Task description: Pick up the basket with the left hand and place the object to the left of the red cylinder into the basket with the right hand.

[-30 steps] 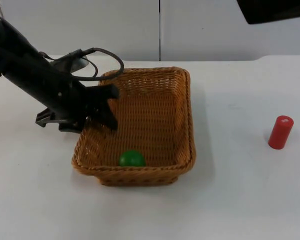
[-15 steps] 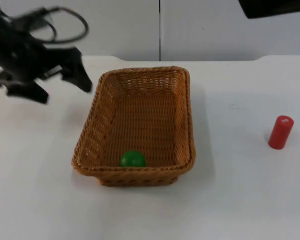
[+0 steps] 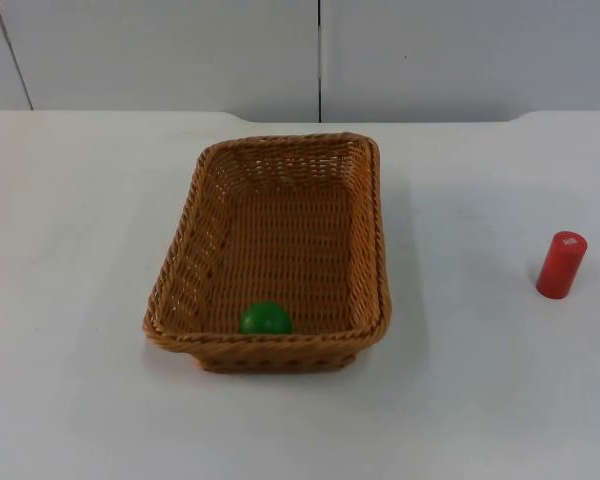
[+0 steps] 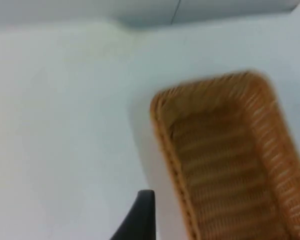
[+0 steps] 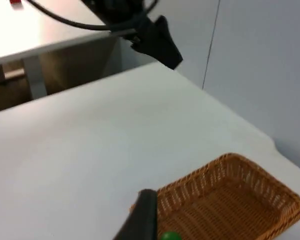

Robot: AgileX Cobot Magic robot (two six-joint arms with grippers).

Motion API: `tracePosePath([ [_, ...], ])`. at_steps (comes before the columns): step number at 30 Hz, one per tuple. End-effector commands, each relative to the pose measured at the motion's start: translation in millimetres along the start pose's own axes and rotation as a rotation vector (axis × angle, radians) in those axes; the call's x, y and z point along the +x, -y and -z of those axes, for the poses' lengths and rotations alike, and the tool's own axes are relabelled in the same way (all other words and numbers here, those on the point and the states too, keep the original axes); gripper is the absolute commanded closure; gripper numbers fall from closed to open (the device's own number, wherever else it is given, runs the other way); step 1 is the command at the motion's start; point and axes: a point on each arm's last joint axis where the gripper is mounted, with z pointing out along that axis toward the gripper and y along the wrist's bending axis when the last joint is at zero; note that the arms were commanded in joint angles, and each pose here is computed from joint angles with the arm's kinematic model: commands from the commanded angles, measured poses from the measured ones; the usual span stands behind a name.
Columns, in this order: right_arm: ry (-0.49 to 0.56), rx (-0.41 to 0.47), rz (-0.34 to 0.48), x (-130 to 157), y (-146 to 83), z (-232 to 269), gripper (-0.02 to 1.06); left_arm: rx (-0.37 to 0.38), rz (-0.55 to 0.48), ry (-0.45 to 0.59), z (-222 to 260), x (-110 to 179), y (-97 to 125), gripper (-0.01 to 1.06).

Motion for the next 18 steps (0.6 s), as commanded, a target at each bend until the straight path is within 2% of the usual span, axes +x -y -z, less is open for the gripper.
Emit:
tracePosePath([
  [1, 0.022, 0.004, -0.002, 3.8, -0.2, 10.9, 0.22, 0.003, -0.030, 0.053, 32.2, 4.4, 15.1, 0.15],
  [5, 0.047, 0.006, -0.010, 19.2, -1.6, 29.1, 0.22, -0.012, -0.062, 0.149, 76.4, 33.6, 34.7, 0.15],
  [7, 0.050, 0.006, -0.011, 24.4, -2.1, 33.0, 0.22, -0.013, -0.071, 0.157, 82.5, 44.0, 37.9, 0.15],
  [11, 0.044, 0.006, -0.015, 46.7, -4.4, 46.2, 0.22, -0.031, -0.096, 0.219, 109.2, 90.5, 50.6, 0.15],
  [12, 0.044, 0.006, -0.015, 46.7, -4.4, 46.2, 0.22, -0.031, -0.096, 0.219, 109.2, 90.5, 50.6, 0.15],
  [18, 0.025, 0.004, -0.047, 81.4, -7.9, 61.8, 0.22, -0.042, -0.101, 0.344, 135.8, 159.8, 65.0, 0.15],
])
